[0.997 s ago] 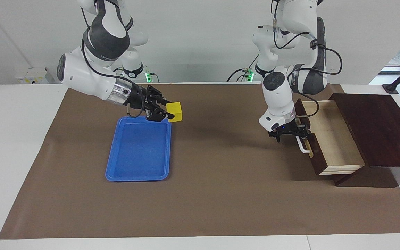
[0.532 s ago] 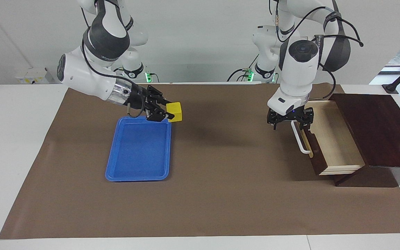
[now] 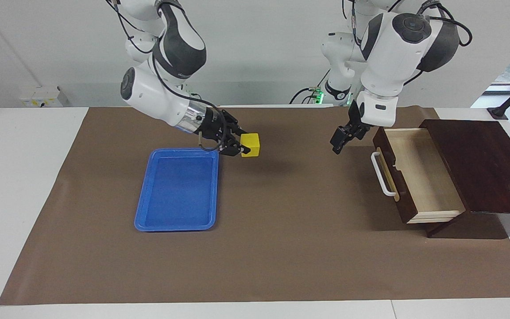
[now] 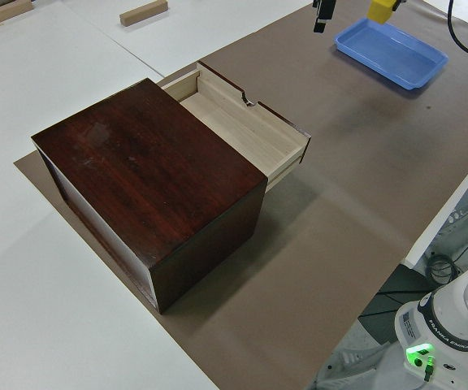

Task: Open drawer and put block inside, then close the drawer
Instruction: 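Carry the block toward the left gripper while the left gripper approaches it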

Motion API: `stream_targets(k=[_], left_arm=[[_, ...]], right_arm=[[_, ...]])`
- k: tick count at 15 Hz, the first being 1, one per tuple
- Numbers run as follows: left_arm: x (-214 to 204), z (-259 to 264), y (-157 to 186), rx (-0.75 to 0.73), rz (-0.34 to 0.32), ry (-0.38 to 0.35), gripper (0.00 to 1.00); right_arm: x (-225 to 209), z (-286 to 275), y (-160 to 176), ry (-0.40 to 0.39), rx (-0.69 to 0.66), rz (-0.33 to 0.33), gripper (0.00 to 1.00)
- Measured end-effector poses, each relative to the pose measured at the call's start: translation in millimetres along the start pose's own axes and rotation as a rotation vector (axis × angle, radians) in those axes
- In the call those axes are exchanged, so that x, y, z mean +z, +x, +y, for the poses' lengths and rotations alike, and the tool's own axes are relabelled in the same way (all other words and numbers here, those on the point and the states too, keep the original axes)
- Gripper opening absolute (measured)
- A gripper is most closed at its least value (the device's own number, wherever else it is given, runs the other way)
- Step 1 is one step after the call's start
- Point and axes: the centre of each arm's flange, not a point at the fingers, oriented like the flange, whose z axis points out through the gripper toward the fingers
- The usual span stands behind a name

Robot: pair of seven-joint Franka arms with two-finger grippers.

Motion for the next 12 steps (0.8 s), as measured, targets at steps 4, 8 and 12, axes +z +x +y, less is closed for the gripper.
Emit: stream_targets(k=[4, 8, 12], left_arm=[[2.5, 12.0, -28.2, -0.226, -0.019, 0.004, 1.0], [5.7, 19.4, -44.4, -0.368, -0.019, 0.002, 1.0], [12.4, 23.8, -43.8, -0.431, -0.009, -0.044, 1.0]], right_arm=[[35.3, 13.1, -22.1, 0.037, 0.039, -0.027, 0.55], [49.5, 21.1, -35.7, 0.043, 0.066, -0.065, 0.55], [64.4, 32.3, -48.9, 0.016, 0.048, -0.07, 0.55]])
